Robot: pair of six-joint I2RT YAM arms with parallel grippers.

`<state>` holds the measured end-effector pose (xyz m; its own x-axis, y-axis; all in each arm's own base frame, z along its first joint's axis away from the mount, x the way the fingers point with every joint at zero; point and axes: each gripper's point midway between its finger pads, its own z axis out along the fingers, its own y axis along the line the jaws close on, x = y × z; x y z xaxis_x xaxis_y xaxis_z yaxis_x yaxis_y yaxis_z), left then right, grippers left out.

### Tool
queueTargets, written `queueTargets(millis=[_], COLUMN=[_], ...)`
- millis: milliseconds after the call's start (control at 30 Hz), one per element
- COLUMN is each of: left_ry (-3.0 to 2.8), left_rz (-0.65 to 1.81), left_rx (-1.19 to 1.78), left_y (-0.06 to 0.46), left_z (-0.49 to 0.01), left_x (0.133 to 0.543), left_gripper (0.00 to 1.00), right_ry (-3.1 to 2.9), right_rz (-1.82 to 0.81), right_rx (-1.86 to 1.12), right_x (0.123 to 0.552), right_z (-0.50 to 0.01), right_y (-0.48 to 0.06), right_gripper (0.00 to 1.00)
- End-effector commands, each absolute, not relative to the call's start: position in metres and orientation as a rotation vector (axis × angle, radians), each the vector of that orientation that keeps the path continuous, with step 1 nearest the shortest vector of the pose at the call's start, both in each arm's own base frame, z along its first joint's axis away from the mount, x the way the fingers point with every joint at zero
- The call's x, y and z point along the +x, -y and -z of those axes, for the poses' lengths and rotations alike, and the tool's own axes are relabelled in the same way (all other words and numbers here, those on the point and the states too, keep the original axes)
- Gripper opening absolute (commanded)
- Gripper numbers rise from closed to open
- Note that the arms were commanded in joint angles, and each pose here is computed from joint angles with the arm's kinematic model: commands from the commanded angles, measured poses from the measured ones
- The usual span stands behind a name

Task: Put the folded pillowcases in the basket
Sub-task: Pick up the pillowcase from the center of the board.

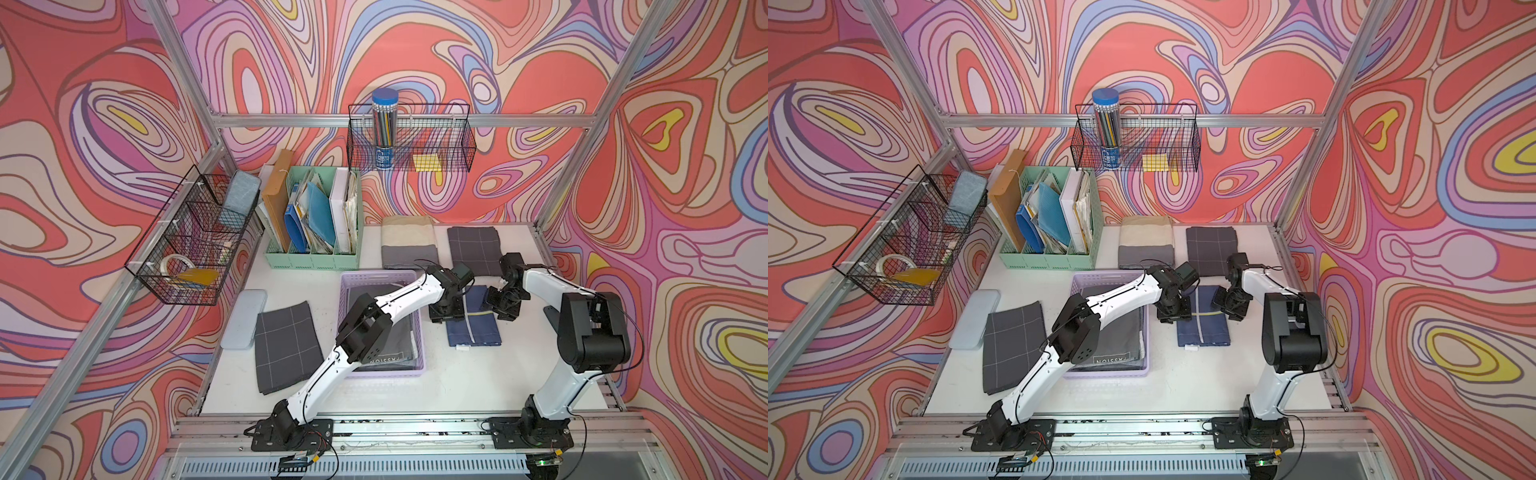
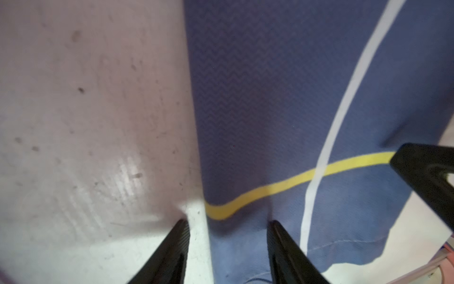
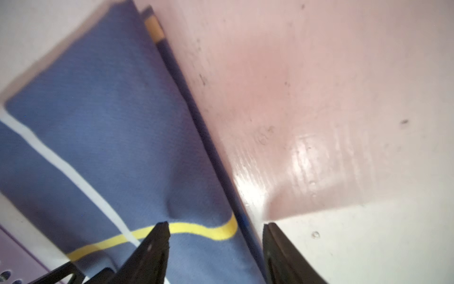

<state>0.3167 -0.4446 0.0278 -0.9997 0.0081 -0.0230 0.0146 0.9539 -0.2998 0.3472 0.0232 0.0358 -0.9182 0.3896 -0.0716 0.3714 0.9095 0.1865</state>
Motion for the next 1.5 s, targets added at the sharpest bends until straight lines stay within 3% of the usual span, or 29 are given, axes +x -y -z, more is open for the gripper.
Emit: queueTargets(millis=[0, 300, 533, 667, 967, 1033, 1200, 1467], left_ry=[-3.143, -3.160, -3.213, -3.184, -3.213, -3.206, -3.159, -2.979], left_rz=[0.462, 0.519, 0.522, 0.515, 0.429, 0.409, 0.428, 0.457], left_rx=[0.012, 0.045, 0.062, 0.035, 0.053, 0.064, 0.125, 0.266], left_y=[0.438, 0.435, 0.448, 0.452, 0.444, 0.441, 0.441, 0.441], left_z=[-0.019, -0.035, -0.014, -0.007, 0.018, 0.019, 0.000, -0.081], left_x=[0.300, 0.269, 0.251, 0.251, 0.251, 0.253, 0.261, 0.283], left_gripper=[0.58, 0.60, 0.57, 0.47, 0.07, 0.00, 0.00, 0.00], right_ry=[-2.949, -2.994, -3.039, -3.059, -3.139, -3.147, -3.066, -2.889], right_rz=[-0.236, -0.259, -0.221, -0.251, -0.201, -0.186, -0.199, -0.335], right_rx=[0.515, 0.441, 0.411, 0.407, 0.349, 0.357, 0.387, 0.468], right_x=[0.372, 0.393, 0.393, 0.386, 0.369, 0.366, 0.373, 0.384], right_z=[-0.042, -0.017, -0.003, 0.005, 0.027, 0.030, 0.018, -0.042], right_y=[-0.021, -0.025, -0.022, -0.026, -0.039, -0.038, -0.038, -0.049], right_gripper=[0.64, 0.62, 0.57, 0.44, 0.01, 0.00, 0.00, 0.00])
